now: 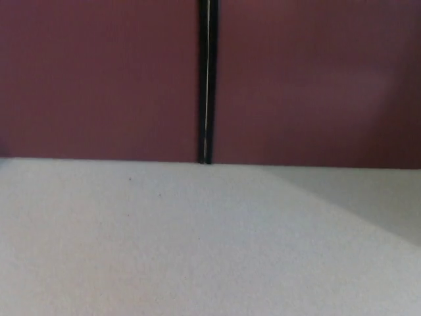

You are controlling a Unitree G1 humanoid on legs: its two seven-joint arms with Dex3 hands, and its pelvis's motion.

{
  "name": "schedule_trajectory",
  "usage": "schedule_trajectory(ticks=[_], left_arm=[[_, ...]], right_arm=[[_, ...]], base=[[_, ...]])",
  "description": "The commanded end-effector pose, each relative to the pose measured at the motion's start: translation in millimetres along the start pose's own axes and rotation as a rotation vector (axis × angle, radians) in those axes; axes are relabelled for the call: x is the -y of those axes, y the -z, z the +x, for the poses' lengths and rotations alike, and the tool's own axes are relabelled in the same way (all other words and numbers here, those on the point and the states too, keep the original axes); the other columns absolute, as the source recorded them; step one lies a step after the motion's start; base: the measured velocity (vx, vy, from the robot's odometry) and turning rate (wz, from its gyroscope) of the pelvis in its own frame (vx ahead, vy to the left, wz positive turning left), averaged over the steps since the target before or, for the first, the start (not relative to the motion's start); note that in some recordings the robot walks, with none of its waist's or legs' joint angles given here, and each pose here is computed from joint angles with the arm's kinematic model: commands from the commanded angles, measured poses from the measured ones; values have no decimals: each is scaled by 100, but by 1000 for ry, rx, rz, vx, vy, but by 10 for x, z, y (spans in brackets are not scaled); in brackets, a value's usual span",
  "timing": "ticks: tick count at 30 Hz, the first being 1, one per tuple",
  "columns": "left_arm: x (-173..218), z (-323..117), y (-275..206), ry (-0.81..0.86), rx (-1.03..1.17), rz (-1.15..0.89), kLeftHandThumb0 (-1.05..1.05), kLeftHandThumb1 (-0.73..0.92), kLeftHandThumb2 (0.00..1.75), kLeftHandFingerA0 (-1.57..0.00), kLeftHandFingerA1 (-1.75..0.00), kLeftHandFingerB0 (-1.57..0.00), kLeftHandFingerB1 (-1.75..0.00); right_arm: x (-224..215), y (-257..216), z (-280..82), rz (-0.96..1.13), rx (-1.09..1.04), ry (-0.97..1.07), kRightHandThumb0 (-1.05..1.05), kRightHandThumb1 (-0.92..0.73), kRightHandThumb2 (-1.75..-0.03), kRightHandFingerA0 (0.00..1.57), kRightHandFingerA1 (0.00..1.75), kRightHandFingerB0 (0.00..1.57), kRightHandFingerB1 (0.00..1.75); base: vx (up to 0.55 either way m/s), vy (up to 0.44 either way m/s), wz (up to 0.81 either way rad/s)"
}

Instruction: The robot walks towards the door handle and put its right hand on it and twist the handle

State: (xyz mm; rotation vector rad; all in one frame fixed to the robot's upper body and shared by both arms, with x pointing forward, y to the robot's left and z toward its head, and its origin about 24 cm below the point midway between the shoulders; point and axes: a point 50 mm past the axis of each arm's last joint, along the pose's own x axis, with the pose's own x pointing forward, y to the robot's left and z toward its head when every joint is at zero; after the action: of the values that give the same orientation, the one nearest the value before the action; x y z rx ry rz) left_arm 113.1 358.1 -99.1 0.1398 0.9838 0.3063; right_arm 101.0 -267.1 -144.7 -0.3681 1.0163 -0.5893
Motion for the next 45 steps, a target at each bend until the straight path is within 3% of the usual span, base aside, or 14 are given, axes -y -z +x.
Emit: schedule_trajectory(ticks=[1,4,5,11,12,27,45], left_arm=[[20,3,5,7,7,6,-6,50,91,-46,-62,-21,-50],[18,8,-22,7,17,4,-6,50,91,-46,-62,-21,-50],[32,32,-98,4,29,-6,-7,67,59,-56,-45,-34,-36],[30,13,-7,-2,6,-7,-8,67,59,-58,-46,-35,-36],[35,-8,76,-1,-5,0,-8,67,59,-58,-46,-37,-37],[7,-107,349,1,-47,26,-8,67,59,-60,-47,-38,-37],[38,-76,278,9,-34,56,-9,66,59,-61,-48,-40,-37]], right_arm=[[23,-11,17,27,7,-38,-33,-50,-69,71,56,53,49],[4,-72,26,27,19,-37,-33,-50,-70,71,56,54,50],[-22,-173,44,44,33,-36,-33,-50,-70,72,57,54,50],[-18,-116,34,27,16,-36,-33,-51,-70,71,56,54,50],[-11,-72,25,-1,14,-40,-24,-57,-57,68,46,58,42],[0,87,-12,-66,-10,-67,-23,-61,-57,68,45,61,42],[-50,-70,26,-76,0,-88,-25,-63,-59,70,46,63,43]], base=[[131,204,4],[171,121,4],[169,64,4],[203,0,7],[238,-75,11],[263,-185,-3],[128,39,4]])
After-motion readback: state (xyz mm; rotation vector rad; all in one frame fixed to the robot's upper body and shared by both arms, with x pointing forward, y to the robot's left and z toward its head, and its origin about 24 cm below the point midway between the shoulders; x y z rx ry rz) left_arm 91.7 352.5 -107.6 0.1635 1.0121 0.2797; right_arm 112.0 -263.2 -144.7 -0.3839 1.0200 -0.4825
